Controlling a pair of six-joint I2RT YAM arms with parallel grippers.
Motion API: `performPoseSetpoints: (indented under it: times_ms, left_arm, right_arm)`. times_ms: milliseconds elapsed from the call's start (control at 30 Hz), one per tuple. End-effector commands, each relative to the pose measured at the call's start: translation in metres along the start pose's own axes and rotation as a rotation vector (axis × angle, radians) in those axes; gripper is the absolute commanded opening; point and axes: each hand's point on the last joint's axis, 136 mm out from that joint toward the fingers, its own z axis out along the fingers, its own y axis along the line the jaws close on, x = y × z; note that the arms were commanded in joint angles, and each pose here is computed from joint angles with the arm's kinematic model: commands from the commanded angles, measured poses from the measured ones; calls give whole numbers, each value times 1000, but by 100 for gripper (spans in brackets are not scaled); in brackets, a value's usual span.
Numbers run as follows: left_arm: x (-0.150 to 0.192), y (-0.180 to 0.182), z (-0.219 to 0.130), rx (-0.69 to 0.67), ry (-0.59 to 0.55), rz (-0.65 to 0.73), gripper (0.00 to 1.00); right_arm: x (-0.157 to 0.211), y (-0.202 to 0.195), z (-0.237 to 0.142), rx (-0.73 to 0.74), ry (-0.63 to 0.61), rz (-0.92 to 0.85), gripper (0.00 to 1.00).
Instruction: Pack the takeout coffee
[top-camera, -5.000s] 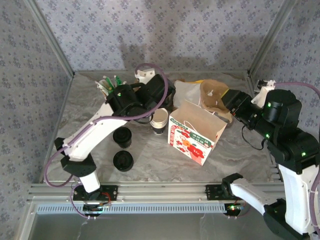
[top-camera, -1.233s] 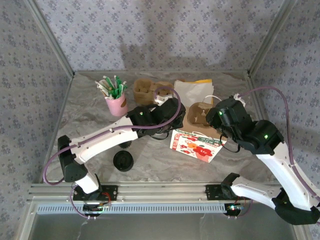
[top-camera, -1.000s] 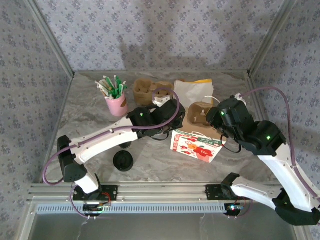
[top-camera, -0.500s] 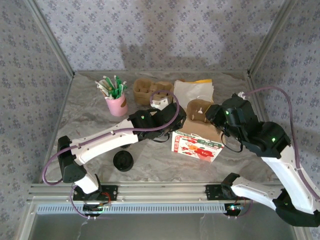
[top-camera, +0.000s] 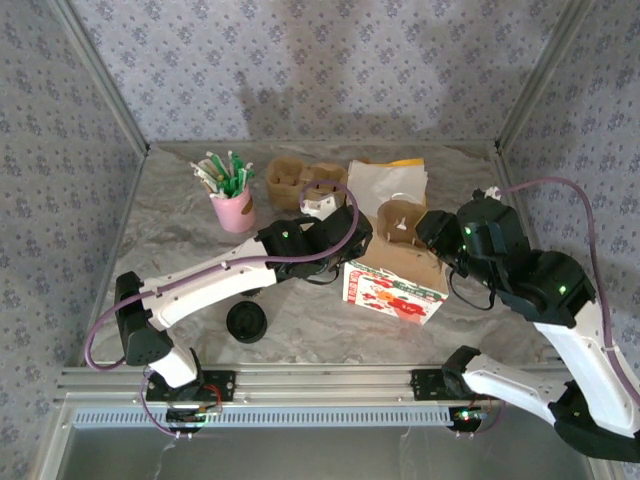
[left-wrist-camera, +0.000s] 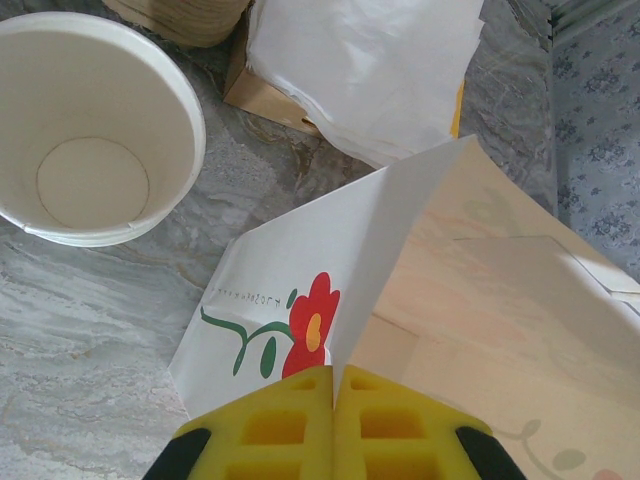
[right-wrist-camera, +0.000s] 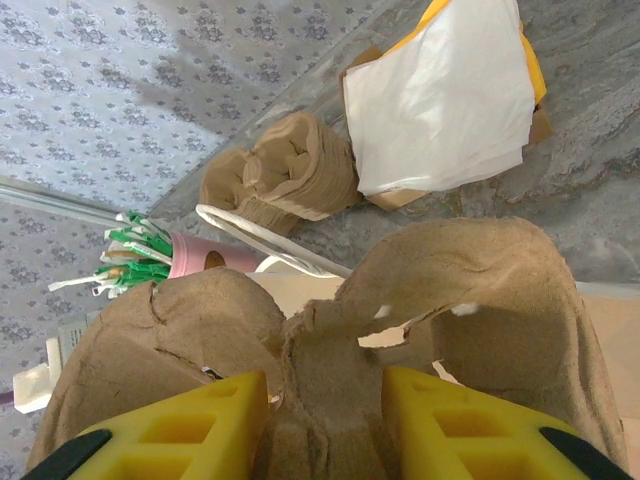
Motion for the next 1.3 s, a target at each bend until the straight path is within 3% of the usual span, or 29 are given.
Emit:
performPoseSetpoints:
  times_ms: [0,133,233,367,600,900,1267]
  left_arm:
    - [-12,-10,-13,33,-31,-9,0]
    - [-10,-14,-14,47,-19,-10,1]
    - [-10,-15,-18,56,-20,-9,13]
    - [-9,-10,-22,55,-24,-16,16]
    - [-12,-6,-21,53,-50,-51,0]
    - [-21,-12,-16,51,-95,-113,0]
    - [-33,9,-7,-17,-137,-258,0]
  right_arm:
    - [-2,0,-13,-19,6,25,36]
    - [-3,1,-13,-14,8,20,37]
    - [-6,0,-9,-3,13,18,37]
    - [-6,1,0,-4,40,26,37]
    - [-11,10,10,-19,78,27,37]
    - [-18,22,21,-46,115,35,37]
    - [-29,36,23,-93,128,29,37]
